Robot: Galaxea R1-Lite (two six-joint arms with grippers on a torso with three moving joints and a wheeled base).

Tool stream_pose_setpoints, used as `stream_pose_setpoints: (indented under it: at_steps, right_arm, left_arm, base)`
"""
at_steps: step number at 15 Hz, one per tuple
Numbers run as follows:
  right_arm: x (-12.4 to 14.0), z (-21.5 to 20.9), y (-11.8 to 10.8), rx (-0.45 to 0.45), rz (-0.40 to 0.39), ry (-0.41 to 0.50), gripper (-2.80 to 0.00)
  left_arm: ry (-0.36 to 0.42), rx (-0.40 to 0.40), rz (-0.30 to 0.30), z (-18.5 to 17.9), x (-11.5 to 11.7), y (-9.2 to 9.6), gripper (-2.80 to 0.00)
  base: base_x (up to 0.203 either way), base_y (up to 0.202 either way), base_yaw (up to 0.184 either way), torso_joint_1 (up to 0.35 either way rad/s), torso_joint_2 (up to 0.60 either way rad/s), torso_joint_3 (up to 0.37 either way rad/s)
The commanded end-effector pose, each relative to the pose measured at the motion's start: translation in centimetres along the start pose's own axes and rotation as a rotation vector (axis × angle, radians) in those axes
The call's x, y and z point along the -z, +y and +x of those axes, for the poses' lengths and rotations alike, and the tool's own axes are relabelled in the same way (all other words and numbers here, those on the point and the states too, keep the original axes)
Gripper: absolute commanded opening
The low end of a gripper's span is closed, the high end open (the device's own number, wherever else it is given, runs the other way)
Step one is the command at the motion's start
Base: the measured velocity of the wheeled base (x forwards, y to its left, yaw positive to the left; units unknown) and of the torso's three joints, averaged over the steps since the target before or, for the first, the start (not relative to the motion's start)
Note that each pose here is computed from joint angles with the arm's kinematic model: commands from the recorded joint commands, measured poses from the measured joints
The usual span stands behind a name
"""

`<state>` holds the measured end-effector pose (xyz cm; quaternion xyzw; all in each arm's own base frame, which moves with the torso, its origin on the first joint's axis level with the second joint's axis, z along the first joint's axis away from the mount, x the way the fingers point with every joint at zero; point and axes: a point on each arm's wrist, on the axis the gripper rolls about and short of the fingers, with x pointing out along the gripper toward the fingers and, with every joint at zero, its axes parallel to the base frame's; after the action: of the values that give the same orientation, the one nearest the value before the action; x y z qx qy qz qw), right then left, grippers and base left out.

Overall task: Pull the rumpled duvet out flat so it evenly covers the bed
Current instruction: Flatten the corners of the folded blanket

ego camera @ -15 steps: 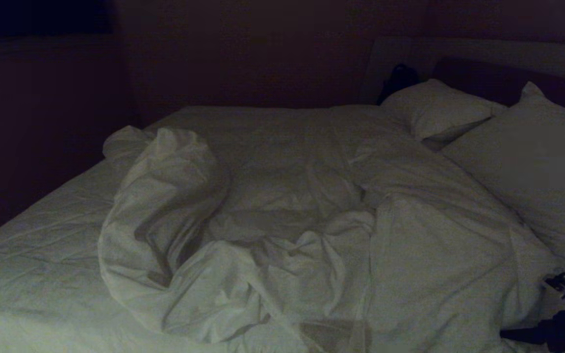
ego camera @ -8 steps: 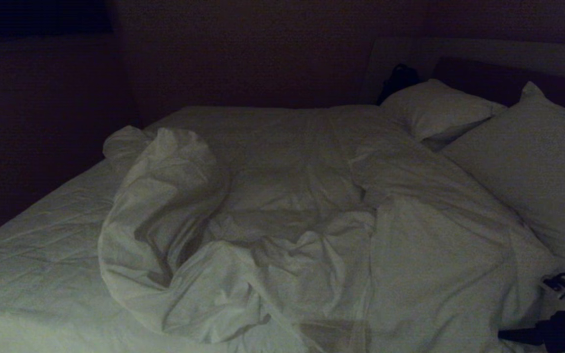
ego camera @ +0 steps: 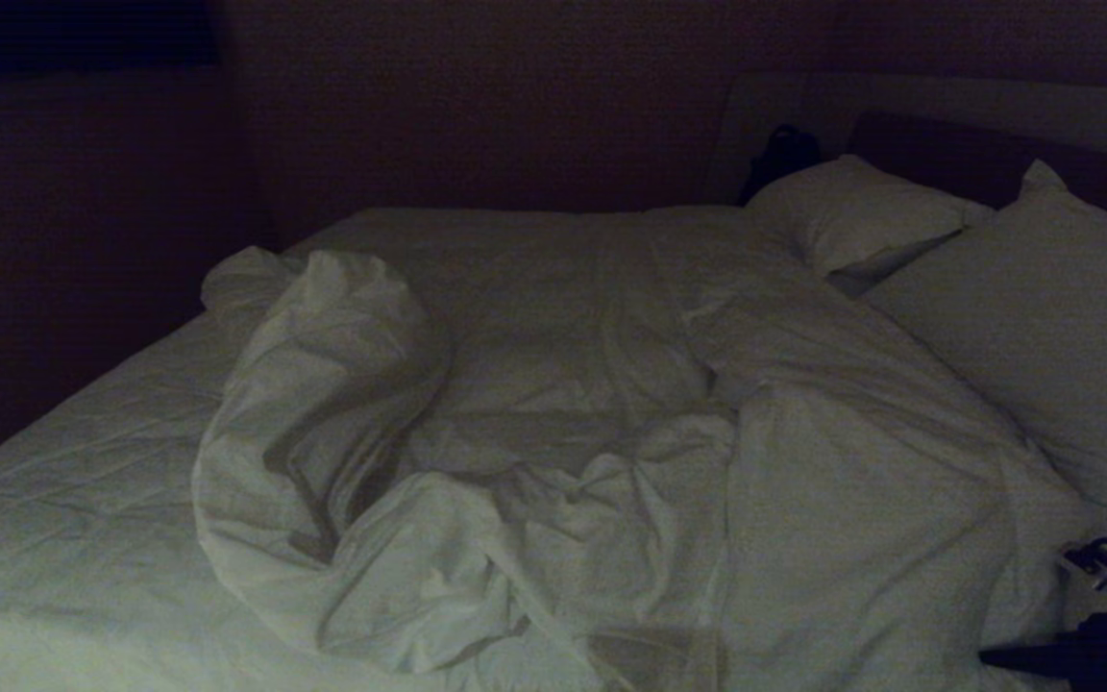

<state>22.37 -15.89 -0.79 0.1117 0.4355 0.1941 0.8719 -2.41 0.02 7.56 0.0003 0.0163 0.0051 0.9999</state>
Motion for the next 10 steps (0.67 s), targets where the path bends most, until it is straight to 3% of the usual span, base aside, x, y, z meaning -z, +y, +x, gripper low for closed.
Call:
stream_pose_setpoints:
  at_steps: [1, 10]
  right_arm:
    - [0.0, 0.0, 0.0, -0.002, -0.007, -0.005, -2.8]
    - [-0.3, -1.7, 0.8, 0.023, 0.03, -0.027, -2.8]
  left_arm:
    - [0.0, -0.001, 0.0, 0.0, 0.0, 0.0, -2.8]
    - [0.0, -0.001, 0.0, 0.0, 0.0, 0.0, -2.8]
  base:
    - [0.0, 0.0, 0.0, 0.0, 0.0, 0.0]
    - [0.0, 0.0, 0.0, 0.0, 0.0, 0.0]
